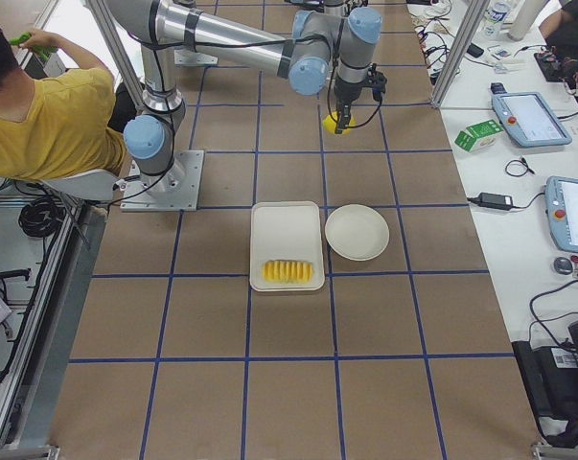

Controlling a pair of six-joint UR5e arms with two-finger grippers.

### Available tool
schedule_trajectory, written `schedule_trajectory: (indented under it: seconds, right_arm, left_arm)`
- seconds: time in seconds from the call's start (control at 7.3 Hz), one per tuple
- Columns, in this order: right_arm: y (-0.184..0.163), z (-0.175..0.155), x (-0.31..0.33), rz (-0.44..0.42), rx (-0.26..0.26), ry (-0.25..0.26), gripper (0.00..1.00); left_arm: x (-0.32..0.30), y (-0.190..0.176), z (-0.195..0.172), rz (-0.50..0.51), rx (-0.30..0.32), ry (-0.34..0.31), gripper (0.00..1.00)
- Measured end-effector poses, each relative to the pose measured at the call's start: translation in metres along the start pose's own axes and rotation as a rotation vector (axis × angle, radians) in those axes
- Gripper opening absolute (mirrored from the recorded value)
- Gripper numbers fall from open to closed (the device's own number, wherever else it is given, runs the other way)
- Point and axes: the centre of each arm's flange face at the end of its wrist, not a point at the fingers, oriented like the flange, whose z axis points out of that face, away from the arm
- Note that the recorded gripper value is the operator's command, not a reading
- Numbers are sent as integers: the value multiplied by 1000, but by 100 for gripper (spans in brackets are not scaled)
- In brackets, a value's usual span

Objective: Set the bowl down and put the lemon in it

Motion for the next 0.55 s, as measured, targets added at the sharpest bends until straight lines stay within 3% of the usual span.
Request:
schedule_trajectory:
  seconds: [0.14,0.27,0.41,0.55]
  right_arm:
    - [2,0,-8,5,0,2,0]
    - [2,0,-14,12,3,-5,0]
    - [3,-2,-22,25,7,-12,0]
    - [5,-2,-34,30,11,-15,0]
  left_arm:
    - [15,13,10,-7,-17,0,15]
    - [21,22,19,-14,-35,-5,64]
    - [21,26,23,-14,-43,-11,99]
    - [18,22,17,-10,-25,-30,100]
